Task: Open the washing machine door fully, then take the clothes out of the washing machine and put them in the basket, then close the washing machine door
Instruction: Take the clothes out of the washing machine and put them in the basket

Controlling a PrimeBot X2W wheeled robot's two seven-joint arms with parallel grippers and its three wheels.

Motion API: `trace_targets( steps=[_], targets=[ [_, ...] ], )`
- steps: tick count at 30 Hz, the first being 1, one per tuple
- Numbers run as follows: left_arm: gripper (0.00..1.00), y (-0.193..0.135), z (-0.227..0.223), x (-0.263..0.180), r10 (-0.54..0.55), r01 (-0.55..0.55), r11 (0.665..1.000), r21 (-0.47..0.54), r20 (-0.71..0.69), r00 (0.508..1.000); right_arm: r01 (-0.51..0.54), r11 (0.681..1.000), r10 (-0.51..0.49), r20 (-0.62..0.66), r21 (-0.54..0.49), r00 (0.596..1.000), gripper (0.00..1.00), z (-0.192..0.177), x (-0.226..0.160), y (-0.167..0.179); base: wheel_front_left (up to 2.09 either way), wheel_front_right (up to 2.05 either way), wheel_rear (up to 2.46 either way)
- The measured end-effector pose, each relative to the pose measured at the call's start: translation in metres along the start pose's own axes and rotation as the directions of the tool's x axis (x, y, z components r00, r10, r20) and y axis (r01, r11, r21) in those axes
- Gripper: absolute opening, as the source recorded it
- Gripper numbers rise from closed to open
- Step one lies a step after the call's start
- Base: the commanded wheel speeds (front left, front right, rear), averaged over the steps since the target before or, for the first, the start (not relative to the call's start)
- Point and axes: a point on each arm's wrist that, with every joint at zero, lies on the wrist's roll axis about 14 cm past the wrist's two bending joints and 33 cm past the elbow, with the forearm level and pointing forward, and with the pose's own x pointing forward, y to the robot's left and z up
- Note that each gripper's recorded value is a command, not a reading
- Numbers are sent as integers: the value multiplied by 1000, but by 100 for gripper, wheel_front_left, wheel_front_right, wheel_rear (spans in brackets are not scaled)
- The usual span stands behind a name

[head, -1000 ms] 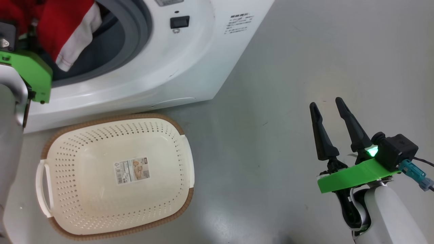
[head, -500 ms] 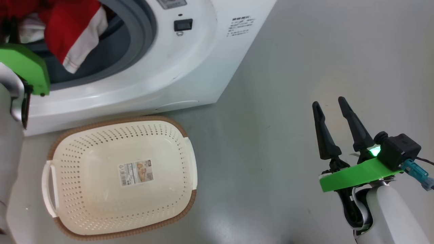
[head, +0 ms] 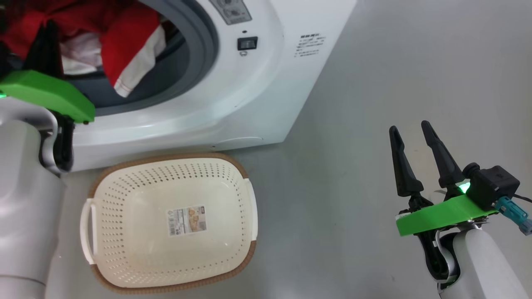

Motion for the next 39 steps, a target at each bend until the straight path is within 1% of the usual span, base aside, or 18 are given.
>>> trace_targets(
  steps=[3,6,14,26,33,39],
  targets=[
    [0,0,9,-10,3,-1,998,-64,37,999,-11,1000,11,9,-6,1000,100,4,-1,4,0,0,0],
    [0,3,16,-21,17,-10,994,-106,66,998,-11,1000,11,2,-4,1000,100,2,-8,5,0,0,0],
    [0,5,36,-51,28,-6,989,-146,149,988,-15,1000,15,9,-3,1000,100,6,-19,7,0,0,0],
    [0,2,67,-92,34,6,991,-132,299,954,-28,999,28,27,-18,999,100,13,-19,11,0,0,0],
    [0,-2,70,-118,28,20,990,-136,346,938,-25,1000,26,26,-18,999,100,11,-17,10,0,0,0],
    [0,-2,81,-140,23,24,993,-114,395,919,-28,999,28,24,-17,999,100,10,-15,12,0,0,0]
  ],
)
